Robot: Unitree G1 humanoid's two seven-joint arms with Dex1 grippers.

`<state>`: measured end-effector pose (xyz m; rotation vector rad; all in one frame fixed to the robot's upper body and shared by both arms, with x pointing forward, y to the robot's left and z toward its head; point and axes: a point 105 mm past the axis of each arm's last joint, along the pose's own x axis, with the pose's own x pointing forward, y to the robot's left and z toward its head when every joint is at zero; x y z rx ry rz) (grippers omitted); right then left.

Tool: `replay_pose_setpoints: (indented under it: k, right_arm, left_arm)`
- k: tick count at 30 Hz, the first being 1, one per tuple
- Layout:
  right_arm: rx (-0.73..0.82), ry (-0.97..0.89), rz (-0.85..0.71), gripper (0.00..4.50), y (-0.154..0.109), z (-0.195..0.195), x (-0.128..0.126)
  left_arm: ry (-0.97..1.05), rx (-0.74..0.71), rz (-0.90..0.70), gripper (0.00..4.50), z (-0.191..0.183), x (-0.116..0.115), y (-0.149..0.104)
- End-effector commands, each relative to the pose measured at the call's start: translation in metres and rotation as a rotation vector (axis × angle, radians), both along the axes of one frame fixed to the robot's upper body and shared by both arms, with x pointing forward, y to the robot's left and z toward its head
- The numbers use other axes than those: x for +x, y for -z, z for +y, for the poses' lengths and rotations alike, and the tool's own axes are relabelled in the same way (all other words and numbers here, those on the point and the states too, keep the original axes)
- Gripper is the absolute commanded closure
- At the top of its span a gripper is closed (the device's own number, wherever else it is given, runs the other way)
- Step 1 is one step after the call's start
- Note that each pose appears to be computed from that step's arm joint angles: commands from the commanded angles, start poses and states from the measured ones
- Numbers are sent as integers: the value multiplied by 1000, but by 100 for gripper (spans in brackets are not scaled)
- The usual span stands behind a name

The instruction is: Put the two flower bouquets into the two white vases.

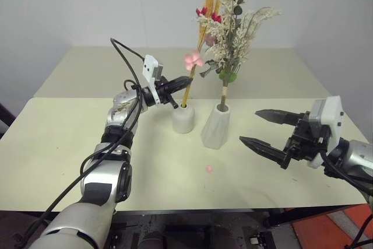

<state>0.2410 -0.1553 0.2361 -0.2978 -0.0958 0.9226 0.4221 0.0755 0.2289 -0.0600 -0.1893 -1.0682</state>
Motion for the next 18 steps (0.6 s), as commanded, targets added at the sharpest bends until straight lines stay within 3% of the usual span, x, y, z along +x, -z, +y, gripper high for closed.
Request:
replay_pose_setpoints:
  k: [1, 6, 14, 18]
  right_arm:
    - [1, -11, -64, 0, -11, 3, -3]
    - [-3, -10, -65, 0, -10, 3, -3]
    - [-4, -11, -40, 0, -4, 0, -5]
    - [-3, -17, -17, 0, 0, -1, -2]
  left_arm:
    - [10, 24, -18, 406, 1, -1, -5]
    - [32, 39, -11, 259, 10, -6, -8]
    - [35, 119, -3, 15, 72, -41, -16]
    - [10, 140, -24, 2, 94, -64, -25]
